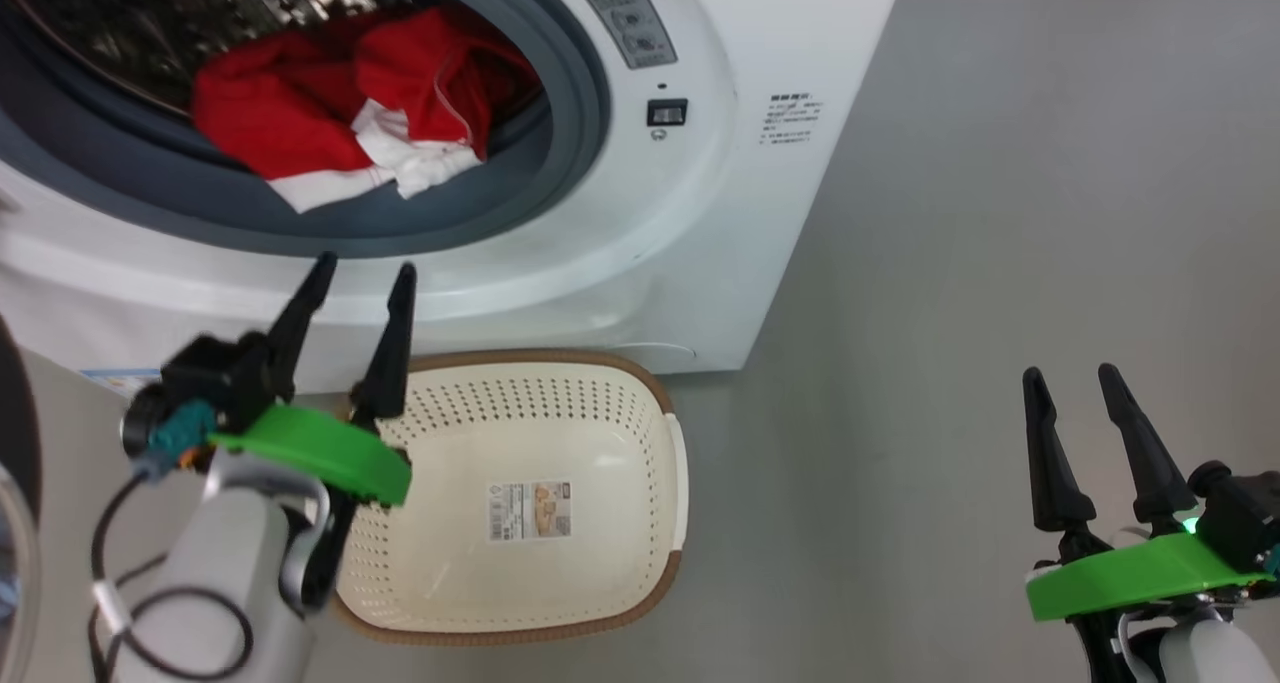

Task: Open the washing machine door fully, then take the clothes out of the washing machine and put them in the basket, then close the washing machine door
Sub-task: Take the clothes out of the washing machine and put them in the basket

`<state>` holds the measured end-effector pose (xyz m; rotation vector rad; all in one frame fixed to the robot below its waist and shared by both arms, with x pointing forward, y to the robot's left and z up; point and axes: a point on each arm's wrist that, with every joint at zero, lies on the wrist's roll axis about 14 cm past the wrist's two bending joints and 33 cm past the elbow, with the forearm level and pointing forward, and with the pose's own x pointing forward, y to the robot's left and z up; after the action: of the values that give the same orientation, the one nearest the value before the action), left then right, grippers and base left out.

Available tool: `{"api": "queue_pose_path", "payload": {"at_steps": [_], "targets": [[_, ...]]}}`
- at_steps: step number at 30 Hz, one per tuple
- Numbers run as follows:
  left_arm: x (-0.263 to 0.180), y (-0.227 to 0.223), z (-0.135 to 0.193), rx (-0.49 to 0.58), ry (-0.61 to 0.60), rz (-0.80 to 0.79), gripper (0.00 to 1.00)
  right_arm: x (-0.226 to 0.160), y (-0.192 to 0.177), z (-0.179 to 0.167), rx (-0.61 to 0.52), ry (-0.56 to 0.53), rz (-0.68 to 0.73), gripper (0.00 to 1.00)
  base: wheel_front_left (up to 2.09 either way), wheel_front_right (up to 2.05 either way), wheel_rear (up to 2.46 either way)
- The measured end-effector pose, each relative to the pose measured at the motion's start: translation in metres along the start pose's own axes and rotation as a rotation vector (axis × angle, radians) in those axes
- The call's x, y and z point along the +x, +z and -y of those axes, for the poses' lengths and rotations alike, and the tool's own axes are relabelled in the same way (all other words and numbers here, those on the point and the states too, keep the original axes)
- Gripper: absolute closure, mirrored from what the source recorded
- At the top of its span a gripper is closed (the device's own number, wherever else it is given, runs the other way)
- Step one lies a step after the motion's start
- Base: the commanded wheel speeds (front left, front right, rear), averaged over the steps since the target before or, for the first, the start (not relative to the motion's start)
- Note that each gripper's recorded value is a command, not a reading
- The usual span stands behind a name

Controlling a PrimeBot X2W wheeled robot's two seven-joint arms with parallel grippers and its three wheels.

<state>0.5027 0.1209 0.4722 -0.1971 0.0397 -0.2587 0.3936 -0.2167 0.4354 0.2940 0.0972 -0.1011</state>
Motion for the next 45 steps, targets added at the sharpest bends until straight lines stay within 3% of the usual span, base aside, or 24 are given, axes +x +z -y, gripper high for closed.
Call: {"api": "queue_pose_path", "payload": {"at_steps": [17,26,38,39,40,41,42,43,45], "targets": [[0.109,-0.038,0.002,0.137,-0.098,-0.167,0.00,0.025,-0.014,0.023,-0.015,-0.070,-0.027,0.00,0.00,0.00,0.00],[0.138,-0.071,-0.010,0.199,-0.104,-0.279,0.00,0.039,-0.024,0.028,-0.020,-0.079,-0.043,0.00,0.00,0.00,0.00],[0.156,-0.105,-0.022,0.200,-0.092,-0.375,0.00,0.039,-0.033,0.045,-0.039,-0.126,-0.067,0.00,0.00,0.00,0.00],[0.156,-0.106,-0.023,0.192,-0.087,-0.377,0.06,0.039,-0.033,0.046,-0.039,-0.127,-0.068,0.00,0.00,0.00,0.00],[0.157,-0.106,-0.024,0.187,-0.083,-0.379,0.46,0.039,-0.033,0.046,-0.040,-0.128,-0.069,0.00,0.00,0.00,0.00],[0.157,-0.106,-0.024,0.188,-0.082,-0.380,0.59,0.039,-0.033,0.046,-0.040,-0.129,-0.069,0.00,0.00,0.00,0.00],[0.157,-0.106,-0.024,0.192,-0.084,-0.382,0.88,0.039,-0.033,0.046,-0.040,-0.128,-0.068,0.00,0.00,0.00,0.00],[0.156,-0.107,-0.024,0.192,-0.084,-0.384,1.00,0.040,-0.033,0.046,-0.039,-0.127,-0.067,0.00,0.00,0.00,0.00],[0.156,-0.107,-0.022,0.184,-0.085,-0.383,1.00,0.040,-0.032,0.045,-0.038,-0.125,-0.065,0.00,0.00,0.00,0.00]]}}
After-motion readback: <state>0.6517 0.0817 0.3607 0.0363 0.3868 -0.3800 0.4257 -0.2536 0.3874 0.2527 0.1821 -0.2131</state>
